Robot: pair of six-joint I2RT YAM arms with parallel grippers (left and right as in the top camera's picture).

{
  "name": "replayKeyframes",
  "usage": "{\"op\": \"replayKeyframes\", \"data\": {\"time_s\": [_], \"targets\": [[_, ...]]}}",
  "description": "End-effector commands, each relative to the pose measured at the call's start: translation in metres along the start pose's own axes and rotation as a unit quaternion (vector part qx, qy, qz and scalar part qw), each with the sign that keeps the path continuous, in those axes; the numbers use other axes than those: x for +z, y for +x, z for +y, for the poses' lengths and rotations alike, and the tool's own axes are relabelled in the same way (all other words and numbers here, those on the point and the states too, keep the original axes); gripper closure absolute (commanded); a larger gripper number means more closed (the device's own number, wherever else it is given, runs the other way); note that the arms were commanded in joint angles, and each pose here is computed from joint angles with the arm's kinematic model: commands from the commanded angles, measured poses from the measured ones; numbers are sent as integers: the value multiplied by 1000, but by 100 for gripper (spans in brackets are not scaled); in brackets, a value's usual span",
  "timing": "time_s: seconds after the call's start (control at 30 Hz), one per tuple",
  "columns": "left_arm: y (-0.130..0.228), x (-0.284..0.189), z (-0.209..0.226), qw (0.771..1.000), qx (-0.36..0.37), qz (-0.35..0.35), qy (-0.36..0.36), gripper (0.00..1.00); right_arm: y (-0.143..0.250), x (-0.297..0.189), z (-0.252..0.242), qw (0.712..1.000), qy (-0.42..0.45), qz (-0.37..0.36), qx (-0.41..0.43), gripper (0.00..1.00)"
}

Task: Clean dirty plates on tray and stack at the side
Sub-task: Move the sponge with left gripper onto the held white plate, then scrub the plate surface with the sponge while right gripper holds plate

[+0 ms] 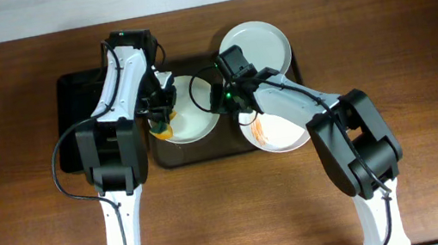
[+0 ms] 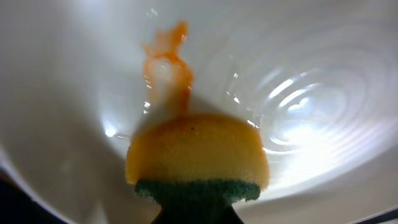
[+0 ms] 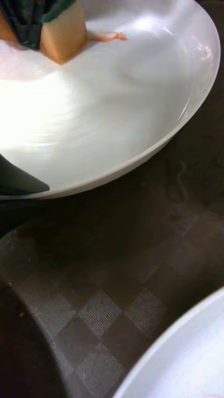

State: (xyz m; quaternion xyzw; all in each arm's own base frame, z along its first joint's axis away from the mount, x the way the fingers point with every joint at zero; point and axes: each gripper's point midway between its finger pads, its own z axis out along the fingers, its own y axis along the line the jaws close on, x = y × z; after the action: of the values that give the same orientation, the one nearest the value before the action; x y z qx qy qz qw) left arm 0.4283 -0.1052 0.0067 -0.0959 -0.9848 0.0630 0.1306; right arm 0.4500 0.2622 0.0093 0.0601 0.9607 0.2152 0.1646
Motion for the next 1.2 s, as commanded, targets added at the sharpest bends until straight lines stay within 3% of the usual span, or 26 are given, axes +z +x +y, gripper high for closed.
{"op": "replayKeyframes", "data": {"time_s": [0.0,0.2,0.3,0.47,0.6,0.9,1.17], "targets": [[-27,22,21,999,-2,-31,-45,99,2,8,-5,1000,1,7,7,96],[-91,17,16,987,17,-156,-47,99,0,8,-3,1000,-2,3,5,96],[-85,25,11,989,15,-139,-46,99,-2,8,-2,1000,-4,0,5,96],[-34,34,6,998,-2,-35,-46,99,-4,8,-1,1000,-7,-5,4,96],[-14,35,6,999,-28,3,-46,99,-5,8,0,1000,-8,-6,13,96],[-80,75,13,992,-46,-96,-64,99,-1,8,2,999,-17,5,28,96],[-81,83,19,988,-51,-96,-110,99,-2,8,0,999,-19,6,33,96]]}}
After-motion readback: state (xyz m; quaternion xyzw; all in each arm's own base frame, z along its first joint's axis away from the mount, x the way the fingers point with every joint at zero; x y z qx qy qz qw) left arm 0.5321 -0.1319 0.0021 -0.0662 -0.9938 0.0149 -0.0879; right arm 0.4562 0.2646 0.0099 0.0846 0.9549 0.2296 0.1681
